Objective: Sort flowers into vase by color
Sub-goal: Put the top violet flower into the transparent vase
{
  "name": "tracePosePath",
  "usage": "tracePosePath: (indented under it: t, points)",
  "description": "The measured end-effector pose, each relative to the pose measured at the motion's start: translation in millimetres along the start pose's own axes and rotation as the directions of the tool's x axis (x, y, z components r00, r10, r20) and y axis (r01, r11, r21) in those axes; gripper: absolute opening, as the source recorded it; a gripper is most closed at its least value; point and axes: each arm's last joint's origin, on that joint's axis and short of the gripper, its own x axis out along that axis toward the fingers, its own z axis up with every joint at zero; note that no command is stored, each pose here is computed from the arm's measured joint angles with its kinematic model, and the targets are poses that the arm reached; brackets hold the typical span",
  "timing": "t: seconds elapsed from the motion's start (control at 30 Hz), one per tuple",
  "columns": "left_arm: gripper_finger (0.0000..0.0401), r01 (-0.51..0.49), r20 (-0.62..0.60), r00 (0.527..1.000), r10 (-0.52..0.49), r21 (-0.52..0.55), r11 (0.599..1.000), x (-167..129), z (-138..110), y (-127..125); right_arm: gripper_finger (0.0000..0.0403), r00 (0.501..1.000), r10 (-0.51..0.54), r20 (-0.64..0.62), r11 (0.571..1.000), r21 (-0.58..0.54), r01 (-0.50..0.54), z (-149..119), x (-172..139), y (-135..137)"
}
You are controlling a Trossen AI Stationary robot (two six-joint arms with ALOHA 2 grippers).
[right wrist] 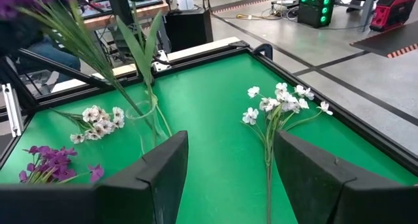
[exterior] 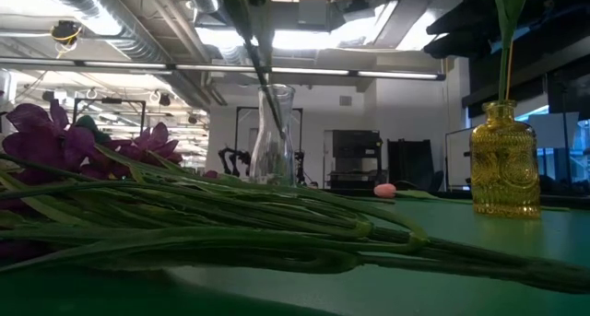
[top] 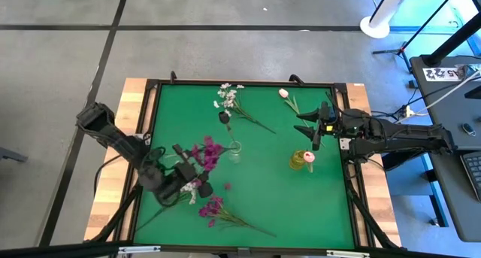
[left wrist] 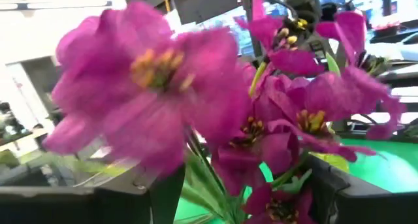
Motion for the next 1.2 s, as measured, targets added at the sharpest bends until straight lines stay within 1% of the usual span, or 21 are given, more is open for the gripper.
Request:
tracePosePath:
  t: [0.17, 0.2, 0.33, 0.47, 0.6, 0.87, 1.03, 1.2]
  points:
    - [0.0214, -0.057, -0.059, 0.996, 0.059, 0.041, 0.998, -19.3, 14.9, 5.1, 0.0222, 1.0, 0.0, 0.001, 1.0, 0.0, 0.0, 0.1, 0.0, 0.0]
    - [0.0214, -0.05, -0.06, 0.997, 0.053, 0.044, 0.998, -22.7, 16.8, 6.2, 0.0222, 1.0, 0.001, 0.001, 1.0, 0.0, -0.001, 0.1, 0.0, 0.0]
    - [0.0214, -0.006, -0.031, 0.999, 0.006, -0.001, 1.0, -25.9, 20.0, 7.3, 0.0222, 1.0, 0.0, 0.002, 1.0, 0.0, 0.0, 0.2, 0.0, 0.0]
    - [0.0214, -0.05, -0.056, 0.997, 0.051, 0.017, 0.999, -21.0, 18.9, 8.8, 0.0222, 1.0, -0.007, 0.004, 1.0, 0.001, 0.007, 0.3, 0.0, -0.2]
    - [0.0214, -0.04, -0.038, 0.998, 0.041, 0.013, 0.999, -14.4, 19.0, 9.0, 0.0222, 1.0, -0.002, 0.003, 1.0, 0.001, 0.002, 0.3, 0.0, 0.0]
    - [0.0214, -0.039, 0.002, 0.999, 0.039, -0.012, 0.999, 15.2, 16.0, 11.7, 0.0222, 1.0, -0.002, 0.003, 1.0, 0.001, 0.002, 0.3, 0.0, 0.0]
    - [0.0214, -0.055, -0.004, 0.998, 0.055, -0.016, 0.998, 32.8, 9.5, 13.2, 0.0222, 1.0, -0.002, 0.003, 1.0, 0.001, 0.002, 0.3, 0.0, 0.0]
    - [0.0226, 0.014, 0.009, 1.0, -0.013, -0.039, 0.999, 42.4, 3.0, 11.0, 0.0222, 1.0, -0.002, 0.003, 1.0, 0.001, 0.002, 0.3, 0.0, 0.0]
